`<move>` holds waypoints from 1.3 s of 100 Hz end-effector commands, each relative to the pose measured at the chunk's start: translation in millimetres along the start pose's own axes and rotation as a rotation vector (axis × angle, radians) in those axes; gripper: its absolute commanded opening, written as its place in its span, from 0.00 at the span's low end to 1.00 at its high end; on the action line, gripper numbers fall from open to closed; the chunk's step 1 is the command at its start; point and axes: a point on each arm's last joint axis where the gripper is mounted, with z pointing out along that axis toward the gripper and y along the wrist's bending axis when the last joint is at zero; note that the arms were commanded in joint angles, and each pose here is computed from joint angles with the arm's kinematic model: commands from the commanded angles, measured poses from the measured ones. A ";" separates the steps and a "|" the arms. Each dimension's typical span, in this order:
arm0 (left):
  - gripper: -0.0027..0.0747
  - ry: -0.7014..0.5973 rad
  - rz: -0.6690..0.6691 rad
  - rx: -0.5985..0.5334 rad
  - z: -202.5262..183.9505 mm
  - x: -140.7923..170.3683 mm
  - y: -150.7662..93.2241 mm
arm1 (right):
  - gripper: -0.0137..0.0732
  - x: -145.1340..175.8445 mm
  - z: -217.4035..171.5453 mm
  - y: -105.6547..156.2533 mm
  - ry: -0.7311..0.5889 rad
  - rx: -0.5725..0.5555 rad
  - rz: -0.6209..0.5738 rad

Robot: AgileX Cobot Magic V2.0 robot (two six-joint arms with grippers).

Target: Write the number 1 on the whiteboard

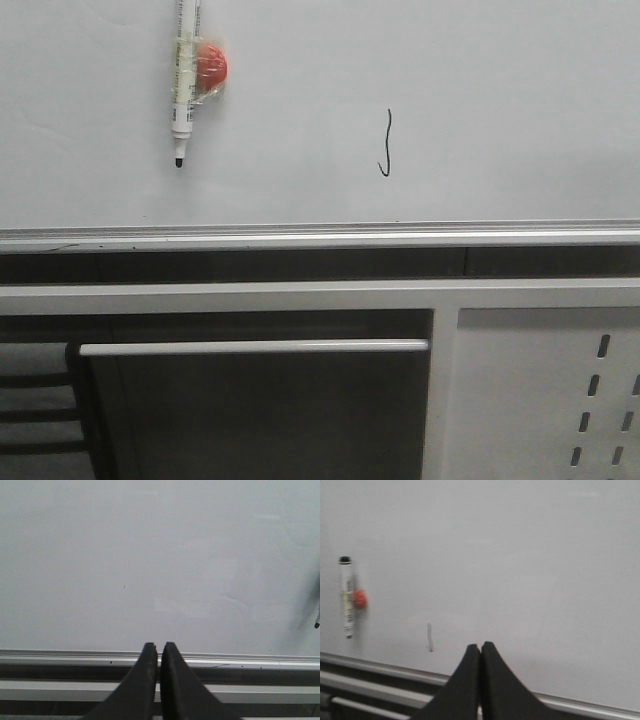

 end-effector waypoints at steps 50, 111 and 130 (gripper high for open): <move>0.01 -0.052 -0.010 -0.007 -0.3 6.3 1.1 | 0.09 71.4 4.8 -26.1 0.123 0.292 -0.073; 0.01 -0.052 -0.010 -0.007 -0.3 6.3 1.1 | 0.09 76.9 3.9 -26.4 0.192 0.291 -0.120; 0.01 -0.052 -0.010 -0.007 -0.3 6.3 1.1 | 0.09 76.9 3.9 -26.4 0.192 0.291 -0.120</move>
